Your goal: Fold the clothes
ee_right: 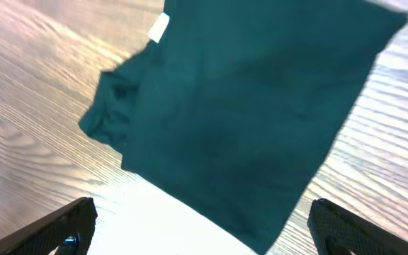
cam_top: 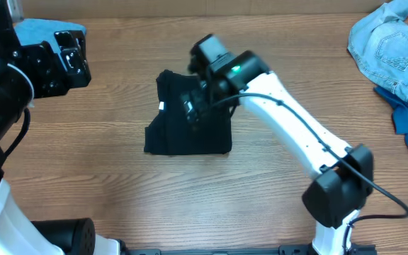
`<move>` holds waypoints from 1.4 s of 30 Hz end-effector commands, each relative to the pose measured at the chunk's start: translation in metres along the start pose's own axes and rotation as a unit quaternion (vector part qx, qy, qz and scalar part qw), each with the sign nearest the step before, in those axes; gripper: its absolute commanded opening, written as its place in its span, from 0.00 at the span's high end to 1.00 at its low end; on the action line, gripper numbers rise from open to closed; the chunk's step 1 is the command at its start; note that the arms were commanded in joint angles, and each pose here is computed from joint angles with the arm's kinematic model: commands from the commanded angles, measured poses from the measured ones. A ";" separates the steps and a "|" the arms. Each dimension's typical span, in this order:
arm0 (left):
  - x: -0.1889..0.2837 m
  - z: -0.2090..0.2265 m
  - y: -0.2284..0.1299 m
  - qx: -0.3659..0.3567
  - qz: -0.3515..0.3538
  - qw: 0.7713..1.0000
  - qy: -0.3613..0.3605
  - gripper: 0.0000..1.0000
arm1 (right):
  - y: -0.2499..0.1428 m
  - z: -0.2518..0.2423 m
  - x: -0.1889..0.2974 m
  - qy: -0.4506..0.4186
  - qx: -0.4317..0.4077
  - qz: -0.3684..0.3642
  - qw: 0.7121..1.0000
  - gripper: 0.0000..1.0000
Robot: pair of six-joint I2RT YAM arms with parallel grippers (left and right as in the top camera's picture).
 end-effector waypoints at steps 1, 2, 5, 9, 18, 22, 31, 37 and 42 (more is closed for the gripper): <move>-0.008 -0.003 -0.003 0.004 0.015 1.000 -0.009 0.00 | 0.014 -0.002 0.013 0.045 -0.032 -0.022 0.998 0.00; -0.009 -0.003 -0.004 0.005 0.017 1.000 -0.008 0.00 | 0.015 -0.005 0.006 0.039 -0.044 -0.019 0.998 0.00; -0.013 -0.002 -0.004 0.001 0.021 1.000 -0.005 0.00 | 0.019 -0.015 -0.016 0.018 -0.067 -0.014 0.998 0.00; -0.018 -0.004 -0.007 0.000 0.033 0.999 -0.014 0.00 | 0.028 -0.012 -0.017 0.050 -0.070 -0.026 0.996 0.00; -0.041 0.004 -0.023 0.000 0.082 0.997 0.006 0.00 | 0.041 0.016 -0.048 0.118 -0.046 -0.035 0.991 0.93; -0.049 0.006 -0.029 0.001 0.100 0.995 0.009 0.00 | 0.050 0.031 -0.079 0.180 -0.030 -0.046 0.982 0.96; -0.051 0.006 -0.031 0.002 0.106 0.994 0.008 0.00 | 0.055 0.008 -0.146 0.187 -0.040 -0.046 0.980 0.96; -0.051 0.006 -0.031 0.002 0.106 0.994 0.008 0.00 | 0.046 -0.013 -0.171 0.176 -0.056 -0.027 0.982 0.96; -0.051 0.005 -0.031 0.002 0.106 0.994 0.006 0.00 | 0.056 0.004 -0.135 0.238 -0.024 -0.027 0.971 0.79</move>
Point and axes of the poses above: each gripper's point midway between its finger pads, its own x axis back along the fingers, its own z axis along the line the jaws close on, y = z × x, the point moved 2 cm from there along x, back along the fingers, and after that the axes turned 3 degrees about x, right-handed, at the moved point
